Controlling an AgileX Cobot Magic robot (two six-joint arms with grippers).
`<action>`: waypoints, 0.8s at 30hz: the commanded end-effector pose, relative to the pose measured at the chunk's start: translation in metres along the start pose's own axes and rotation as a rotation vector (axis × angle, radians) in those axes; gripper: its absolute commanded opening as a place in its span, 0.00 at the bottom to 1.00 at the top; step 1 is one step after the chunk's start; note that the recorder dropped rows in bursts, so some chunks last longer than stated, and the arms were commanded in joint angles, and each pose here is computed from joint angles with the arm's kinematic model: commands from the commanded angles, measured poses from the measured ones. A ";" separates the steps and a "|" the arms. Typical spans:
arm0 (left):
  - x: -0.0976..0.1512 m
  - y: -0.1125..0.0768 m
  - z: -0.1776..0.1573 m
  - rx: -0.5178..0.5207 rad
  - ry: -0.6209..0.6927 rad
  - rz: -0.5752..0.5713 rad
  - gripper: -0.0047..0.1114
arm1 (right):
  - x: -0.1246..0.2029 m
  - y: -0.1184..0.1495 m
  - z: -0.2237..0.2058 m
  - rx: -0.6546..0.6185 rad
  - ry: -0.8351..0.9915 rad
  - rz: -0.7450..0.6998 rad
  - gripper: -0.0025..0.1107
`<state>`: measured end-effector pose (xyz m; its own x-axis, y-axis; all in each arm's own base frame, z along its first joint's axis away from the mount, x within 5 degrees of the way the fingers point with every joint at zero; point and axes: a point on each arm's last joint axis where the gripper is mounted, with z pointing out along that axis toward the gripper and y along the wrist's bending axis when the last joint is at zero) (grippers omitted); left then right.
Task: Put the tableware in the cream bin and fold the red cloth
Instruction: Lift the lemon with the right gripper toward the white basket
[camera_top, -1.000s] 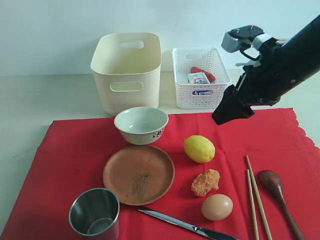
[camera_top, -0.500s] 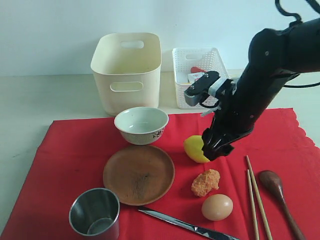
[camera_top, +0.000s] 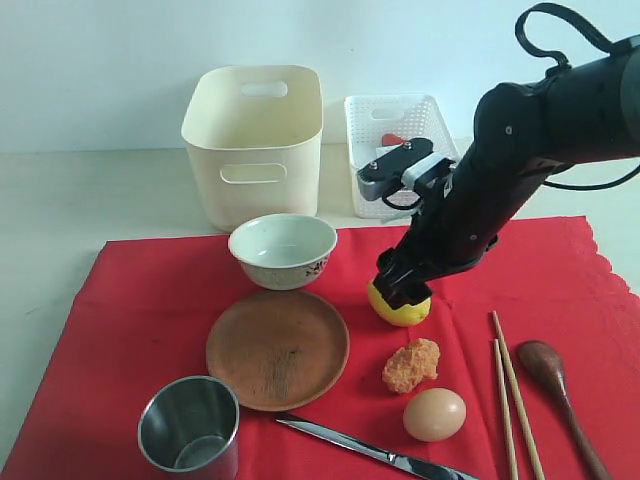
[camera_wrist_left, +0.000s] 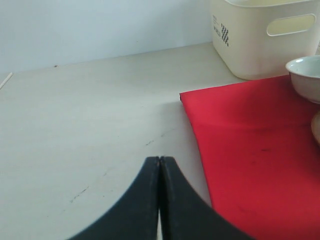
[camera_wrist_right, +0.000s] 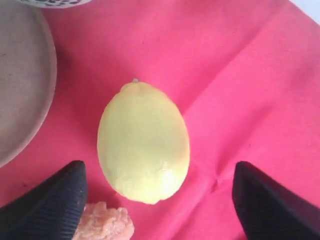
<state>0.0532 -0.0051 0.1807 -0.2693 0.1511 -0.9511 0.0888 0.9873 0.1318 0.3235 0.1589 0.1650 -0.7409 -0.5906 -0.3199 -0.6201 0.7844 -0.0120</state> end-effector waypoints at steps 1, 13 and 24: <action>0.000 0.000 0.000 0.004 -0.006 0.001 0.04 | -0.003 0.001 0.010 -0.013 -0.034 0.042 0.74; 0.000 0.000 0.000 0.004 -0.006 0.001 0.04 | -0.002 0.000 0.036 -0.022 -0.025 0.069 0.73; 0.000 0.000 0.000 0.004 -0.006 0.001 0.04 | 0.001 0.000 0.046 -0.025 -0.004 0.075 0.31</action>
<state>0.0532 -0.0051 0.1807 -0.2693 0.1511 -0.9511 0.0888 0.9873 0.1318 0.3338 0.1665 0.1197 -0.7892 -0.5316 -0.3076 -0.5691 0.8213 0.0408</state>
